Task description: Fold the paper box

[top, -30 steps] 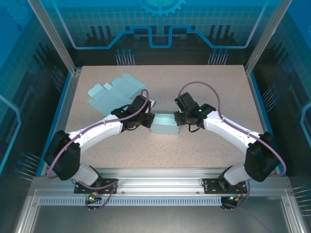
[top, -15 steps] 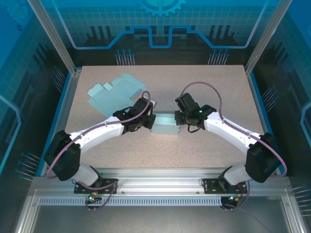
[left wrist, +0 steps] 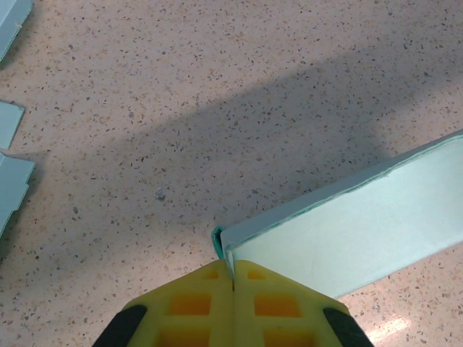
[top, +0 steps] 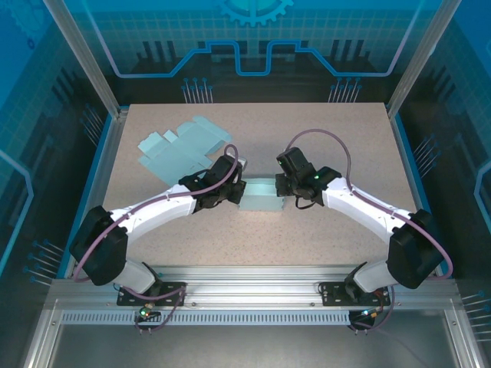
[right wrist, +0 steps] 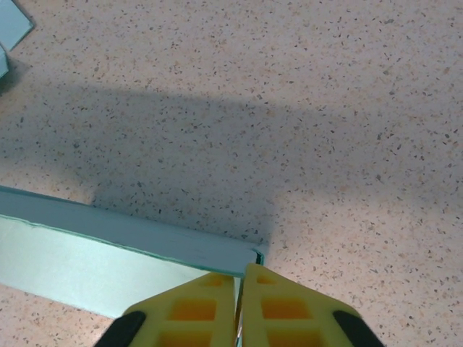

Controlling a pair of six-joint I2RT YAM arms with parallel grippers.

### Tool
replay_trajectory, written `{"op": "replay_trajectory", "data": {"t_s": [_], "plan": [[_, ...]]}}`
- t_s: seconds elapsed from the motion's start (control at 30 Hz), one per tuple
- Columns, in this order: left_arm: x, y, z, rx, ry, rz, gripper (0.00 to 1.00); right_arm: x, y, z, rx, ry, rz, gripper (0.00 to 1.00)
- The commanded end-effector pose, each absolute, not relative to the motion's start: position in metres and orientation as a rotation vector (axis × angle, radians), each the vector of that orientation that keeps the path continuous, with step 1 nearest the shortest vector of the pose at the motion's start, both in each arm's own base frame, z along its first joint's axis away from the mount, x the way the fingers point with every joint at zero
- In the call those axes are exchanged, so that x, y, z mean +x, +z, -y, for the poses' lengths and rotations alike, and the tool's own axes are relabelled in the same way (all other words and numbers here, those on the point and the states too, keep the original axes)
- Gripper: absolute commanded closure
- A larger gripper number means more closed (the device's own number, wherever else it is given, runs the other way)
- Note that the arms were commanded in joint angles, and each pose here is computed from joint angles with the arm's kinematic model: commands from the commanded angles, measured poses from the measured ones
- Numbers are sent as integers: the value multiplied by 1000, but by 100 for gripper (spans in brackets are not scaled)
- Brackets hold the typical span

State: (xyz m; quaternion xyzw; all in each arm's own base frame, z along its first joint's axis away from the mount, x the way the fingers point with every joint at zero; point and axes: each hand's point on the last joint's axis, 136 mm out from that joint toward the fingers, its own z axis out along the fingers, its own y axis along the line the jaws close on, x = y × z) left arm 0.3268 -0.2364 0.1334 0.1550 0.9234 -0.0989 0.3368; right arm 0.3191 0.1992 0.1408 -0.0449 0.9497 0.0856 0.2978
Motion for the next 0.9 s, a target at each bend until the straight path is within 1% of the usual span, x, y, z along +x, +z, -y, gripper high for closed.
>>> {"op": "replay_trajectory", "data": {"t_s": [0.0,0.27,0.57,0.7,0.87], "plan": [[309,138,281,499,-469,-2367,100,315,153,-242,-202,451,-2459,94],[307,130,277,482,-463,-2380,100,305,128,-230,-195,401,-2496,99],[301,120,275,440,-498,-2395,100,300,121,-226,-194,397,-2494,100],[300,126,277,405,-543,-2377,100,299,120,-227,-206,388,-2496,100],[300,146,285,357,-642,-2334,100,299,121,-229,-228,357,-2488,100]]}}
